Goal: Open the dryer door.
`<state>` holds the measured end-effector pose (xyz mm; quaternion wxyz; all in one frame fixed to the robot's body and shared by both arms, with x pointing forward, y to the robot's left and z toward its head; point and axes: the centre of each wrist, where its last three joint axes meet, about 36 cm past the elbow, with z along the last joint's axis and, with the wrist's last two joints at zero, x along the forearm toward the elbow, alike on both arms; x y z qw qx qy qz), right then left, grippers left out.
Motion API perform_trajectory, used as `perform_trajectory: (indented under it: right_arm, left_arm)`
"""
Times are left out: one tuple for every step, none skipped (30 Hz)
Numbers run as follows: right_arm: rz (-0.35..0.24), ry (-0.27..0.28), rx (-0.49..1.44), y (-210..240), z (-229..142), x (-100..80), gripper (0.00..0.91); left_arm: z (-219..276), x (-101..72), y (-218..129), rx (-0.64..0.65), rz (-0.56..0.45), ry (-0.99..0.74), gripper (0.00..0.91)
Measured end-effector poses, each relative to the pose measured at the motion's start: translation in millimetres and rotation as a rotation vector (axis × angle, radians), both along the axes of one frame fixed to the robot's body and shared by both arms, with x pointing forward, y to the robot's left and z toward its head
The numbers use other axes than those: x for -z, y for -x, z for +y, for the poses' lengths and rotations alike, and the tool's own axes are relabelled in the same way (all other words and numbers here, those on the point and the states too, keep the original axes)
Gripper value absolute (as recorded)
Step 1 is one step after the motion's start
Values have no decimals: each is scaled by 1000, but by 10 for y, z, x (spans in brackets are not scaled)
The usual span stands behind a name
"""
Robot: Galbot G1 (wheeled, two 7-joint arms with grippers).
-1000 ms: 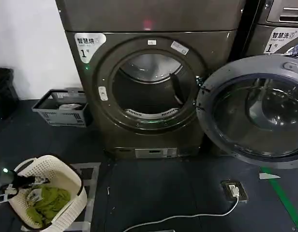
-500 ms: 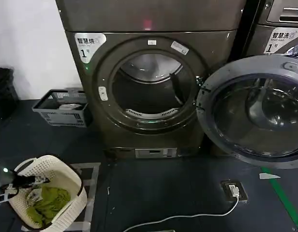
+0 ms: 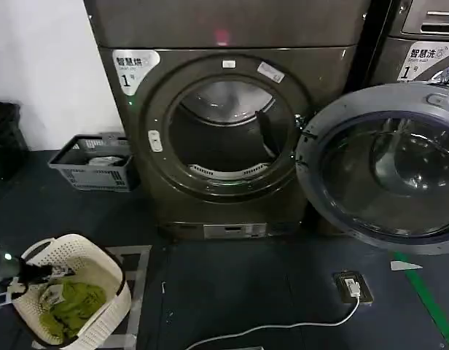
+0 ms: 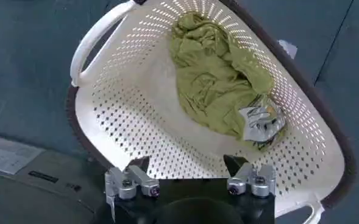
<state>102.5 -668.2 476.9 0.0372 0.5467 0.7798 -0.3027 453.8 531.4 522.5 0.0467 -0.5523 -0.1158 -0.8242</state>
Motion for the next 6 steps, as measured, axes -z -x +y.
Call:
perform_trajectory:
  right_arm:
    - [0, 0, 0, 1, 0, 0, 907]
    - [0, 1, 0, 1, 0, 0, 907]
    - [0, 1, 0, 2, -1, 0, 907]
    - [0, 1, 0, 3, -1, -1, 907]
    - [0, 1, 0, 2, 0, -1, 907]
    - [0, 2, -1, 1, 0, -3, 907]
  left_arm:
    - [2, 1, 0, 0, 0, 0, 907]
    - [3, 1, 0, -1, 0, 0, 907]
    - [5, -1, -1, -2, 0, 0, 907]
    - [7, -3, -2, -2, -1, -1, 907]
    - [7, -6, -4, -2, -2, 0, 907]
    - [7, -9, -5, -2, -3, 0, 907]
